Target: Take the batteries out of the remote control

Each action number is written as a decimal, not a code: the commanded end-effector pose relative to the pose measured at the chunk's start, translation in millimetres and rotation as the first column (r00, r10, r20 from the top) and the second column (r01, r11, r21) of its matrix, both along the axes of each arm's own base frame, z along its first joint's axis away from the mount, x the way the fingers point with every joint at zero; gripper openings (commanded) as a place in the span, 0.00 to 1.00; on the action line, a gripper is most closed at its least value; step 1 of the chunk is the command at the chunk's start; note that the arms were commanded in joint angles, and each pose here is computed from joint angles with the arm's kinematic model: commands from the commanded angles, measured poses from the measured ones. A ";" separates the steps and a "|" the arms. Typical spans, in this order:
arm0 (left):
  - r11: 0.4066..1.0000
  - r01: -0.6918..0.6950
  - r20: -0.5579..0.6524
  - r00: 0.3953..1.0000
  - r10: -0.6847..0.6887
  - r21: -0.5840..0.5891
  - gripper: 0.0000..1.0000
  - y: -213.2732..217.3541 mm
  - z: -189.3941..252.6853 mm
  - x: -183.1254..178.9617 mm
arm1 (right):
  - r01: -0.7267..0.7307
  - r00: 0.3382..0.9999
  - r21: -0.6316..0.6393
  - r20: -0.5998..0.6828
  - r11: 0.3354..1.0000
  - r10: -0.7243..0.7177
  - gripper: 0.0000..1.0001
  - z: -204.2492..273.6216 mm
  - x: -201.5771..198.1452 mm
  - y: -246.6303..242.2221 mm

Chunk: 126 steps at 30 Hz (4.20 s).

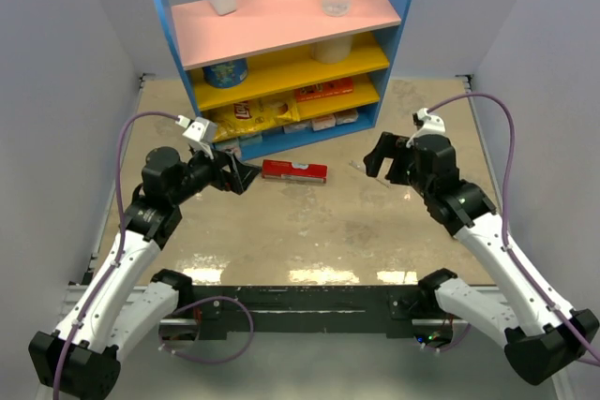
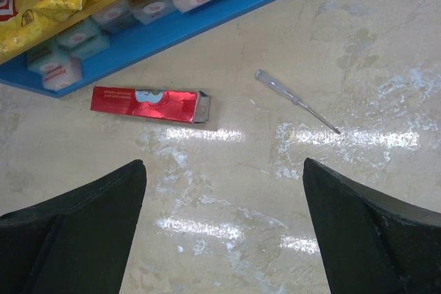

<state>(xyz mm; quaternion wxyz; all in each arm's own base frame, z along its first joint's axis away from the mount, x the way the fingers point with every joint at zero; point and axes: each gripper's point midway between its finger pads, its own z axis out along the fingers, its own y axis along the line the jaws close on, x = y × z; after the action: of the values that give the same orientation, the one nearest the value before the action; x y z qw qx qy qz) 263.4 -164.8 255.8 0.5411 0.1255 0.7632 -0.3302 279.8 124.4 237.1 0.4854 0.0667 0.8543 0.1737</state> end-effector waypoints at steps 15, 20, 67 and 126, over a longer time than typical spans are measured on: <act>0.999 0.031 0.046 0.998 -0.030 -0.017 1.00 -4.1 10.9 -4.7 | 0.325 0.945 -0.270 0.117 0.906 -0.304 0.96 2.3 25.6 -71.8; 0.999 0.038 0.051 0.998 -0.037 -0.024 1.00 -5.2 12.1 -5.6 | 0.306 0.940 -0.513 0.032 0.802 -0.339 0.96 -20.7 41.2 -90.6; 0.997 0.055 -0.026 0.998 -0.056 -0.060 0.98 -13.8 -6.1 0.6 | 0.183 0.578 -0.348 -0.718 0.919 -0.387 0.86 -232.2 14.9 -199.5; 0.994 0.071 0.099 0.993 -0.063 -0.079 0.98 -10.5 27.9 -22.7 | 0.978 -0.201 -0.174 -0.673 -0.111 -0.712 0.99 -198.6 -35.8 -218.9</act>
<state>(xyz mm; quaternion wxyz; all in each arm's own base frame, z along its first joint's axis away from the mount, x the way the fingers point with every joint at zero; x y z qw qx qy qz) 243.0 -174.0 276.6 0.5612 0.1418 0.7275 -0.3684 241.0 -83.5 43.4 0.1287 0.7919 0.5939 -0.0603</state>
